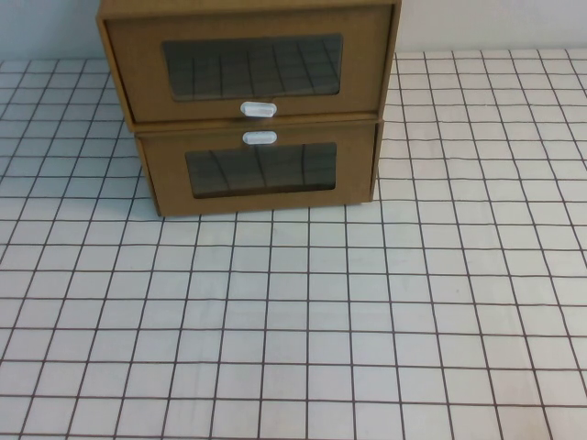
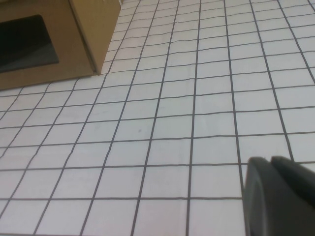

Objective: Open the shoe box
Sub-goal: 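Pull the top drawer of the cardboard box fully open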

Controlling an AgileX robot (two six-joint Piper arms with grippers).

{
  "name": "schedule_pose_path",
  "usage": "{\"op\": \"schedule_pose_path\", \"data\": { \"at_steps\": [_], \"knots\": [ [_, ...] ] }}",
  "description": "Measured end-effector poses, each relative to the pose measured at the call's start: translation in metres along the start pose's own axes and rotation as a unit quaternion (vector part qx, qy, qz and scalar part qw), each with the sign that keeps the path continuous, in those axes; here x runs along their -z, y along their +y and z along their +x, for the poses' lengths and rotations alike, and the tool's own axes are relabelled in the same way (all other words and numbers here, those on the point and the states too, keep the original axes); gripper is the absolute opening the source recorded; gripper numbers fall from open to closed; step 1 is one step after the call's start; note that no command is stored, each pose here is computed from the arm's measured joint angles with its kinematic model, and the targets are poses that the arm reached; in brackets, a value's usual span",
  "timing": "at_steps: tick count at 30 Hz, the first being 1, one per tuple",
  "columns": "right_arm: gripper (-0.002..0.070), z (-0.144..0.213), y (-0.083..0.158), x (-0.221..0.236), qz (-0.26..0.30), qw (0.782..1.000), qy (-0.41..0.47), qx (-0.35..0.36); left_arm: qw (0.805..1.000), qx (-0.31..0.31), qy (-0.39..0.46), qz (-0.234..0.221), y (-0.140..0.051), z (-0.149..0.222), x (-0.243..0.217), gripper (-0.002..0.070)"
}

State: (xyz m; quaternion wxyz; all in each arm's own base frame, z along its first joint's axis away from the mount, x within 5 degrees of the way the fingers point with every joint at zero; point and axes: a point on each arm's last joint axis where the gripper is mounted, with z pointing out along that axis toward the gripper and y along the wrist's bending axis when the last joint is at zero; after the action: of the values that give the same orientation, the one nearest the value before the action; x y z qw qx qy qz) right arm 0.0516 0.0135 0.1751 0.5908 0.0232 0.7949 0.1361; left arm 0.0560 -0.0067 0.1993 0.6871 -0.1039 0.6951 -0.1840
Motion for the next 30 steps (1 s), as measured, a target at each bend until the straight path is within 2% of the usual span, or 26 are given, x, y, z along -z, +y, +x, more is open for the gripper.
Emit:
{"op": "schedule_pose_path", "data": {
  "at_steps": [5, 11, 19, 30],
  "knots": [
    [-0.0013, 0.000, 0.000, 0.000, 0.000, 1.000, 0.000, 0.000, 0.999, 0.035, -0.027, 0.009, -0.002, -0.007, 0.000, -0.0002],
    [-0.0013, 0.000, 0.000, 0.000, 0.000, 1.000, 0.000, 0.000, 0.997, 0.043, 0.056, -0.010, -0.020, -0.039, -0.005, -0.0002],
    [-0.0013, 0.000, 0.000, 0.000, 0.000, 1.000, 0.000, 0.000, 0.989, -0.050, 0.140, -0.018, -0.053, -0.108, -0.059, -0.0002],
    [-0.0014, 0.000, 0.000, 0.000, 0.000, 1.000, 0.000, 0.000, 0.969, -0.144, 0.189, 0.063, -0.103, -0.168, -0.181, -0.0002]
  ]
}}
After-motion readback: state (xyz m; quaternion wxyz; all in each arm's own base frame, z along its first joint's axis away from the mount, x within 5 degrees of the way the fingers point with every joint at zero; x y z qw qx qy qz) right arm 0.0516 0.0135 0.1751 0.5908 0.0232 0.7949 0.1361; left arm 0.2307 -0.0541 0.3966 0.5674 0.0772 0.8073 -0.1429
